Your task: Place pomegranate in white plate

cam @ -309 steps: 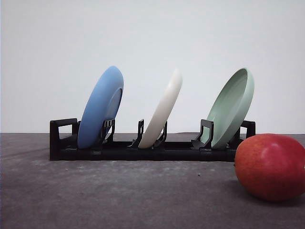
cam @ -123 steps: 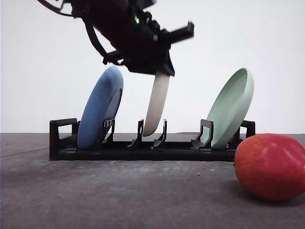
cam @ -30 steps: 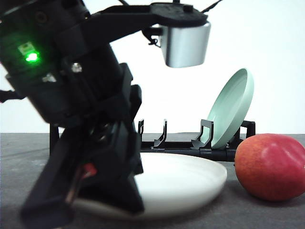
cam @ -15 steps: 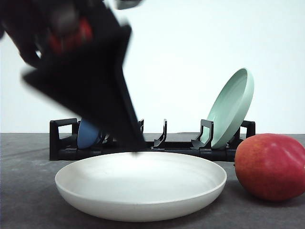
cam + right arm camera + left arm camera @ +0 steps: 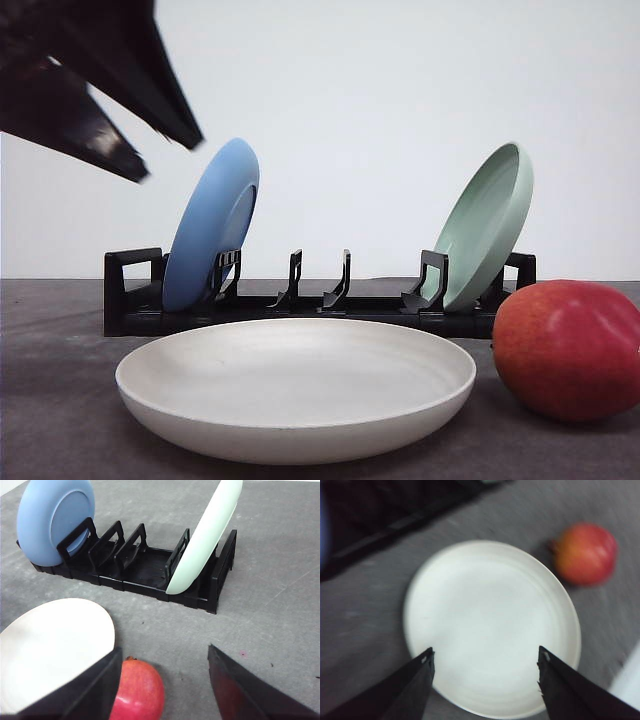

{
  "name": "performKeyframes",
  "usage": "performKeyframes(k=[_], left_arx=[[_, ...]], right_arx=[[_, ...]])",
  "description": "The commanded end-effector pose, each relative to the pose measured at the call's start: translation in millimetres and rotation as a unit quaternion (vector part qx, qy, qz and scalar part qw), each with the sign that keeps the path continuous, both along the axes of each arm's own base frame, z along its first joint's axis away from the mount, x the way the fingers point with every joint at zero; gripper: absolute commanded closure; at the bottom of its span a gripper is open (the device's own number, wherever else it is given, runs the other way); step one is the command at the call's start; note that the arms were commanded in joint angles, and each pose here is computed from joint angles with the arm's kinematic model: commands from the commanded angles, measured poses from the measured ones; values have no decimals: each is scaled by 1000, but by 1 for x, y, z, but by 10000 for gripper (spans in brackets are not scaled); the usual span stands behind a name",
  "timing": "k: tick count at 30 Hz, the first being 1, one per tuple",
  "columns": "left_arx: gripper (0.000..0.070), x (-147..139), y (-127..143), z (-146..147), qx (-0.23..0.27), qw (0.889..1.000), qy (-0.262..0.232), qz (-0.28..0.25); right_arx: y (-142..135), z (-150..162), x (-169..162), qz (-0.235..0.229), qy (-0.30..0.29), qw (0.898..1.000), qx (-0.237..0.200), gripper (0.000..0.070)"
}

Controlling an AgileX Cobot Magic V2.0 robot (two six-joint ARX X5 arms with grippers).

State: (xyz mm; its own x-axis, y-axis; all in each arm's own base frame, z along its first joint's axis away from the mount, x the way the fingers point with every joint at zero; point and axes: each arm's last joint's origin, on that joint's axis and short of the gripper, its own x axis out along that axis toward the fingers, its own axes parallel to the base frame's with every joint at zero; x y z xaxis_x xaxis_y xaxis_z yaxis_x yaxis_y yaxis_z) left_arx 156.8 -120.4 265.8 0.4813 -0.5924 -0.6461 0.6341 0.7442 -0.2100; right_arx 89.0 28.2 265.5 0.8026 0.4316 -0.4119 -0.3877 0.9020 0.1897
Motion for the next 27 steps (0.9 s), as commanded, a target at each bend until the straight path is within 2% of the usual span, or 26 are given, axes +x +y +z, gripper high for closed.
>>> performKeyframes(k=[1, 9, 12, 15, 22, 27], left_arx=[[306, 5, 6, 8, -23, 999, -2, 30], [307, 12, 55, 22, -41, 987, -52, 149], [307, 8, 70, 25, -43, 979, -74, 183], [307, 2, 81, 22, -48, 972, -91, 210], [307, -12, 90, 7, -53, 967, -84, 233], [308, -14, 90, 6, -52, 968, -80, 234]], right_arx=[[0, 6, -1, 1, -11, 1000, 6, 358], [1, 5, -1, 4, 9, 999, 35, 358], [2, 3, -3, 13, 35, 998, 55, 358], [2, -2, -4, 3, 74, 995, 71, 358], [7, -5, 0, 6, 145, 985, 95, 358], [18, -1, 12, 25, 202, 976, 73, 358]])
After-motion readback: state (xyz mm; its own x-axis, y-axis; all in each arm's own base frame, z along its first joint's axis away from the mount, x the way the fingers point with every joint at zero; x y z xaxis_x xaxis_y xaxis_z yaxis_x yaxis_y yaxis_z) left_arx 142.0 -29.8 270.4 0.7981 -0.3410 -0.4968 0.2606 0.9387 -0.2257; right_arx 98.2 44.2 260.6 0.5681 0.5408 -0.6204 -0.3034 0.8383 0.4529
